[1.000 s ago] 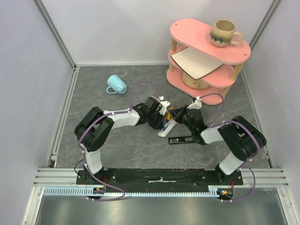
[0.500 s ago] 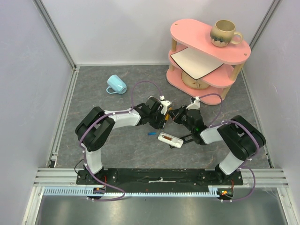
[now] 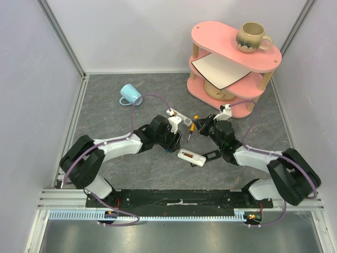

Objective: Unload the batteries from the remote control

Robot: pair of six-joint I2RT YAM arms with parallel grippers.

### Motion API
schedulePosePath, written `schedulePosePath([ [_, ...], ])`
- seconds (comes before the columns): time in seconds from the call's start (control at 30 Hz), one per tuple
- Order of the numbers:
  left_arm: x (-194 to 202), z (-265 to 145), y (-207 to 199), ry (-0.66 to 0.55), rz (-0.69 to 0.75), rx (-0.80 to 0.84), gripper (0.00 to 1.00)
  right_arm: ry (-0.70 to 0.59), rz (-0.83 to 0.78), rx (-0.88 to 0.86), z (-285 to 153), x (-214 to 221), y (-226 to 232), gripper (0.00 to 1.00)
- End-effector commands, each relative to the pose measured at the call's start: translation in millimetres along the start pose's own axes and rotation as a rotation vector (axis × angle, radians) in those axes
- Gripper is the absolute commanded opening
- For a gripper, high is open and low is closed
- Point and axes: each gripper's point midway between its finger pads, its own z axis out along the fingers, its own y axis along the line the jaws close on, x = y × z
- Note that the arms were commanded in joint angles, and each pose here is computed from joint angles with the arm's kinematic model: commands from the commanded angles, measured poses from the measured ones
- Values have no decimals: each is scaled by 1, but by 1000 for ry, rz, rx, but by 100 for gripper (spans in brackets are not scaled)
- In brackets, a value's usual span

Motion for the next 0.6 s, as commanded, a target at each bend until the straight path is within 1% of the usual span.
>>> schedulePosePath([
  [0.0,-30,-24,-42,-159,159,119,62,-75,-107,73,-17,-32,-3,0],
  [0.03,-28,-26,-46,-156,171,119,60,-60,-127,104,-22,-30,-10,0],
  [0.07,-22,-27,-52,-130,177,130,57,-90,-130,107,-28,-41,-8,0],
  [0.1,-18,-28,-65,-118,180,154,55,-92,-150,121,-32,-44,-12,0],
  [0.13,-17,-28,-73,-111,180,168,49,-92,-162,134,-39,-47,-14,0],
  [0.17,-13,-29,-89,-103,196,195,47,-100,-167,151,-42,-51,-19,0],
  [0.2,-9,-29,-96,-94,185,201,44,-100,-176,164,-45,-53,-22,0],
  [0.23,-7,-27,-100,-89,183,189,35,-100,-190,169,-52,-55,-23,0],
  [0.27,-4,-27,-110,-82,187,201,30,-108,-194,177,-54,-59,-26,0],
  [0.3,-2,-26,-112,-74,163,203,22,-109,-197,184,-57,-60,-28,0],
  [0.33,-1,-24,-113,-67,150,200,10,-103,-205,193,-61,-60,-31,0],
  [0.37,4,-20,-111,-51,138,191,6,-106,-204,200,-63,-61,-34,0],
  [0.4,6,-18,-109,-47,117,178,3,-103,-204,200,-64,-61,-35,0],
  [0.43,8,-15,-104,-44,108,149,2,-105,-204,200,-67,-62,-37,0],
  [0.57,23,-7,-97,-1,94,123,2,-105,-205,215,-71,-62,-44,0],
])
